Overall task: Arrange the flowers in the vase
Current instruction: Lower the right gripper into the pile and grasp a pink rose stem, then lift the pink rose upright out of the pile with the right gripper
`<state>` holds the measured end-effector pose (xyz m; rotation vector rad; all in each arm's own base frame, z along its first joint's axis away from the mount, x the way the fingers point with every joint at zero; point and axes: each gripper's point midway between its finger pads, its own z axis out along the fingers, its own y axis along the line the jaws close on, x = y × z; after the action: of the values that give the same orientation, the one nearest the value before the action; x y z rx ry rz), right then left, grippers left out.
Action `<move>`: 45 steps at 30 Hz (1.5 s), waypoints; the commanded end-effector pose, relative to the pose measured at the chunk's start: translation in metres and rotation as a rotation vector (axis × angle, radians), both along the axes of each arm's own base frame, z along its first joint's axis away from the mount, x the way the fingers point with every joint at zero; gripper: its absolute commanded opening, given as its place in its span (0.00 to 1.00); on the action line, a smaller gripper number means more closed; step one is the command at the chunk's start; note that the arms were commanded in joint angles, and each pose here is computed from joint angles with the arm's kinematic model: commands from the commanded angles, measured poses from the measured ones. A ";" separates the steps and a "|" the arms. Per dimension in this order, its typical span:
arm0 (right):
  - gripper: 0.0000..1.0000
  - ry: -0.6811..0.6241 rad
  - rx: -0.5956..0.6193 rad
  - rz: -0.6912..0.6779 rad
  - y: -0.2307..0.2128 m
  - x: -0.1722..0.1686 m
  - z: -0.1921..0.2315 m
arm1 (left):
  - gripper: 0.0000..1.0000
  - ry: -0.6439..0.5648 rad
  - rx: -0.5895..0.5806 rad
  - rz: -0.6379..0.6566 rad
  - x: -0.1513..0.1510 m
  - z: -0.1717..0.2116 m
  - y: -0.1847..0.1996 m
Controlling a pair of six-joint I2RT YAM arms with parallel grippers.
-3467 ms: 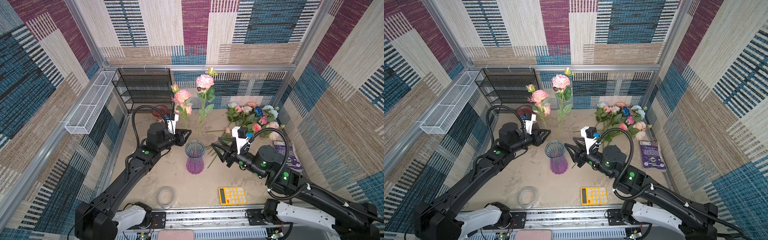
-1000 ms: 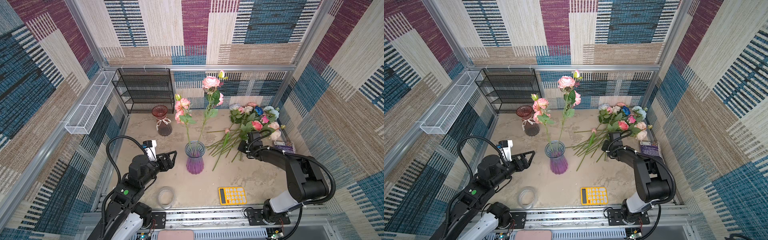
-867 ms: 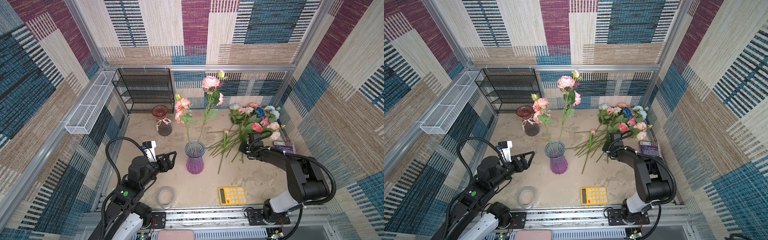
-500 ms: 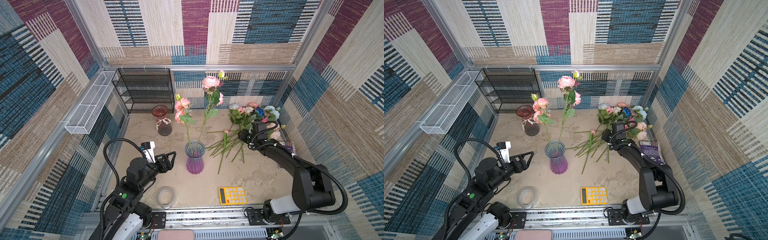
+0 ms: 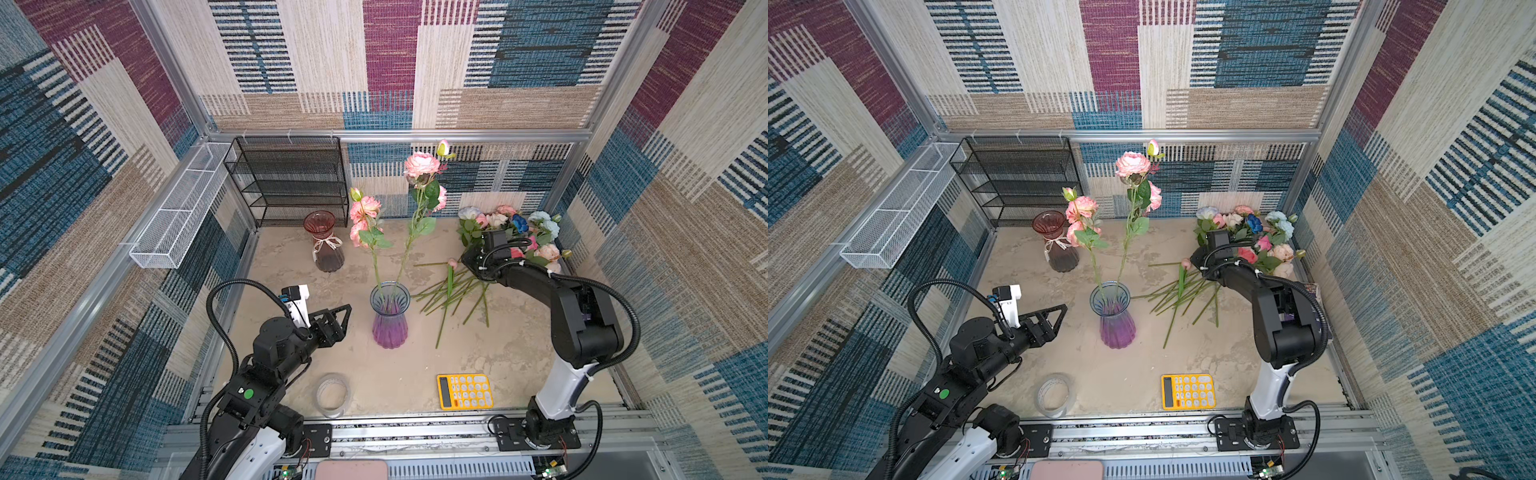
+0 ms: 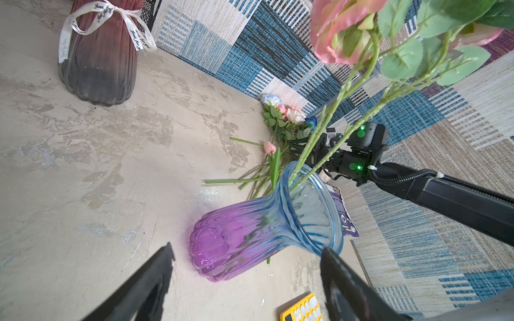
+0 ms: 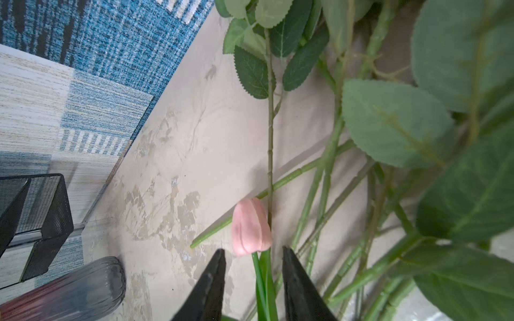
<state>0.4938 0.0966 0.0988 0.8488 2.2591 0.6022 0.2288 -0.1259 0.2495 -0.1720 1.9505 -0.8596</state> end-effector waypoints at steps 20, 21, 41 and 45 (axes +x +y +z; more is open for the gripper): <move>0.28 0.118 -0.177 -0.047 -0.011 0.072 -0.054 | 0.84 -0.010 -0.001 0.018 0.001 0.005 0.003; 0.26 0.118 -0.185 -0.045 -0.011 0.074 -0.056 | 0.84 -0.008 0.000 0.019 0.001 0.004 0.003; 0.00 -0.496 -0.391 -0.127 -0.032 0.045 0.131 | 0.84 -0.028 -0.017 0.016 0.003 0.019 0.001; 0.00 -0.622 -0.410 -0.160 -0.040 0.014 0.184 | 0.84 -0.031 -0.002 0.024 0.002 0.024 0.004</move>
<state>0.5161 0.0669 0.2267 0.5578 1.8297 0.2714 0.2300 -0.1255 0.2681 -0.1717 1.9254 -0.8636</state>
